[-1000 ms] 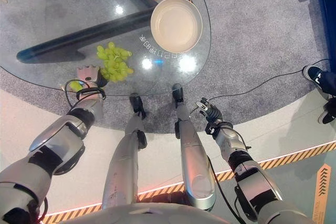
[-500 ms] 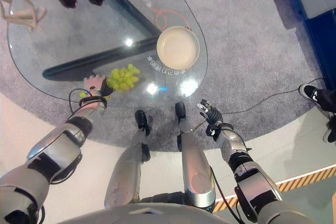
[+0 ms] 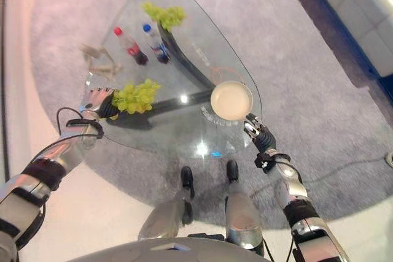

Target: Pick up fruits into the plate

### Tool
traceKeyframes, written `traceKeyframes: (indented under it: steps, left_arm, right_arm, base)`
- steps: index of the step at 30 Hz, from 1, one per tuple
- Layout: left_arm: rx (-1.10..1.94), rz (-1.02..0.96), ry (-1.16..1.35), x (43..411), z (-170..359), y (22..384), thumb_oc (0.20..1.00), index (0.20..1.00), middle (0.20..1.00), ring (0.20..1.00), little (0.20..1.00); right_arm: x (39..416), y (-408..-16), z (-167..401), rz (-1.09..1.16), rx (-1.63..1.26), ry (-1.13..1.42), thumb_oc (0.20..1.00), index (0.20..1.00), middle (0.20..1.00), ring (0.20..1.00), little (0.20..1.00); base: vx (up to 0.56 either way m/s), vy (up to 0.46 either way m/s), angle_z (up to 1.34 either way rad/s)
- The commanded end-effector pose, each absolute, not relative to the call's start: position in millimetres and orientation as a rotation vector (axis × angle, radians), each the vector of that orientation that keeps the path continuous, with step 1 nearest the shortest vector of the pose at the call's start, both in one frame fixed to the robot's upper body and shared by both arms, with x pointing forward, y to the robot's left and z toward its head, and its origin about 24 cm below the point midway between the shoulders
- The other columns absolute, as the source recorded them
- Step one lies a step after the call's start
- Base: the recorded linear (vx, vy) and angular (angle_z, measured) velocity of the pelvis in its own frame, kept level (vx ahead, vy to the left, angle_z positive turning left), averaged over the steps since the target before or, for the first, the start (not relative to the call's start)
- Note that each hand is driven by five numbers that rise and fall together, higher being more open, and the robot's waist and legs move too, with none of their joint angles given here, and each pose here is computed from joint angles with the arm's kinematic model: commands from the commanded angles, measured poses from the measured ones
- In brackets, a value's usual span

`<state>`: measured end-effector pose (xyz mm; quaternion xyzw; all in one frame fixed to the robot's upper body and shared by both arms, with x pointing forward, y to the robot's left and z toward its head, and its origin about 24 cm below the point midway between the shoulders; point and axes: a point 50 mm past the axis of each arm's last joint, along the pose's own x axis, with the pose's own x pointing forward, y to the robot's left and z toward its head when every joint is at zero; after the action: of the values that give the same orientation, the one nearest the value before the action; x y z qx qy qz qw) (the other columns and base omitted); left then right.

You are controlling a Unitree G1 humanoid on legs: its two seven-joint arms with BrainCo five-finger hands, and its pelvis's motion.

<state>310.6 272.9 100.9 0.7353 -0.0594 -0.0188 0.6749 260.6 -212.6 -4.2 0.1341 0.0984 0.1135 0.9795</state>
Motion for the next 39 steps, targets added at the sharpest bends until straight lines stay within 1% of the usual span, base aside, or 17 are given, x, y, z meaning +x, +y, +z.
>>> traceKeyframes:
  steps: [1, 3, 4, 5, 6, 9, 11, 13, 15, 17, 21, 22, 26, 28, 39]
  left_arm:
    - [1.76, -0.12, -0.221, 312.8, 121.8, 273.4, 0.2, 0.2, 0.2, 0.2, 0.2]
    - [1.815, -0.197, -0.281, 310.4, 134.5, 268.4, 0.2, 0.2, 0.2, 0.2, 0.2]
    - [1.873, -0.306, -0.349, 308.9, 147.6, 258.3, 0.2, 0.2, 0.2, 0.2, 0.2]
    - [1.889, -0.345, -0.379, 309.1, 155.2, 251.2, 0.2, 0.2, 0.2, 0.2, 0.2]
    - [1.889, -0.353, -0.383, 309.5, 157.2, 249.7, 0.2, 0.2, 0.2, 0.2, 0.2]
    - [1.915, -0.517, -0.478, 309.2, 179.9, 222.2, 0.2, 0.2, 0.2, 0.2, 0.2]
    - [1.917, -0.57, -0.512, 307.9, 184.3, 213.9, 0.2, 0.2, 0.2, 0.2, 0.2]
    - [1.91, -0.681, -0.612, 305.7, 200.4, 189.6, 0.2, 0.2, 0.2, 0.2, 0.2]
    - [1.889, -0.757, -0.699, 303.0, 207.8, 170.7, 0.2, 0.2, 0.2, 0.2, 0.2]
    - [1.862, -0.805, -0.746, 300.4, 210.0, 158.9, 0.2, 0.2, 0.2, 0.2, 0.2]
    - [1.764, -0.933, -0.879, 290.0, 208.0, 130.0, 0.2, 0.2, 0.2, 0.2, 0.2]
    - [1.762, -0.936, -0.882, 289.8, 207.9, 129.4, 0.2, 0.2, 0.2, 0.2, 0.2]
    - [1.665, -1.046, -0.967, 278.8, 204.9, 105.5, 0.2, 0.2, 0.2, 0.2, 0.2]
    - [1.627, -1.076, -0.988, 273.9, 205.6, 98.6, 0.2, 0.2, 0.2, 0.2, 0.2]
    - [1.535, -1.09, -1.066, 261.9, 214.6, 82.1, 0.2, 0.2, 0.2, 0.2, 0.2]
  right_arm:
    - [257.1, -214.1, 8.8, 0.366, 0.177, 0.152, 1.0, 1.0, 1.0, 1.0, 1.0]
    - [258.2, -214.7, 21.8, 0.445, 0.131, 0.12, 1.0, 1.0, 1.0, 1.0, 1.0]
    - [261.7, -215.8, 41.5, 0.552, 0.047, 0.092, 1.0, 1.0, 1.0, 1.0, 1.0]
    - [263.7, -216.2, 50.1, 0.598, 0.018, 0.081, 1.0, 1.0, 1.0, 1.0, 1.0]
    - [264.4, -216.8, 52.6, 0.601, 0.019, 0.08, 1.0, 1.0, 1.0, 1.0, 1.0]
    - [270.0, -216.0, 80.6, 0.727, -0.018, 0.07, 1.0, 1.0, 1.0, 1.0, 1.0]
    - [270.2, -214.3, 86.4, 0.766, -0.022, 0.073, 1.0, 1.0, 1.0, 1.0, 1.0]
    - [273.5, -200.8, 99.5, 0.902, -0.031, 0.112, 1.0, 1.0, 1.0, 1.0, 1.0]
    - [275.3, -187.5, 102.8, 0.986, -0.003, 0.159, 1.0, 1.0, 1.0, 1.0, 1.0]
    - [275.5, -178.4, 103.5, 1.046, 0.048, 0.184, 1.0, 1.0, 1.0, 1.0, 1.0]
    - [266.0, -143.0, 92.8, 1.242, 0.185, 0.272, 1.0, 1.0, 1.0, 1.0, 1.0]
    - [265.8, -142.3, 92.6, 1.245, 0.188, 0.271, 1.0, 1.0, 1.0, 1.0, 1.0]
    - [253.5, -113.3, 81.3, 1.355, 0.265, 0.33, 1.0, 1.0, 1.0, 1.0, 1.0]
    - [248.9, -106.0, 77.9, 1.377, 0.272, 0.35, 1.0, 1.0, 1.0, 1.0, 1.0]
    - [226.2, -81.9, 65.0, 1.477, 0.389, 0.418, 1.0, 1.0, 1.0, 1.0, 1.0]
  base:
    - [0.18, -0.018, 0.17]
    - [0.15, -0.035, 0.13]
    - [0.17, -0.052, 0.12]
    - [0.14, -0.046, 0.09]
    - [0.09, -0.04, 0.13]
    - [0.09, -0.049, 0.16]
    - [0.06, -0.03, 0.12]
    - [0.09, -0.043, 0.1]
    - [0.09, -0.037, 0.06]
    - [0.07, -0.016, 0.06]
    - [0.06, -0.009, 0.1]
    - [0.04, -0.016, 0.06]
    - [0.04, -0.027, 0.04]
    - [0.03, -0.023, 0.04]
    - [0.0, -0.002, 0.01]
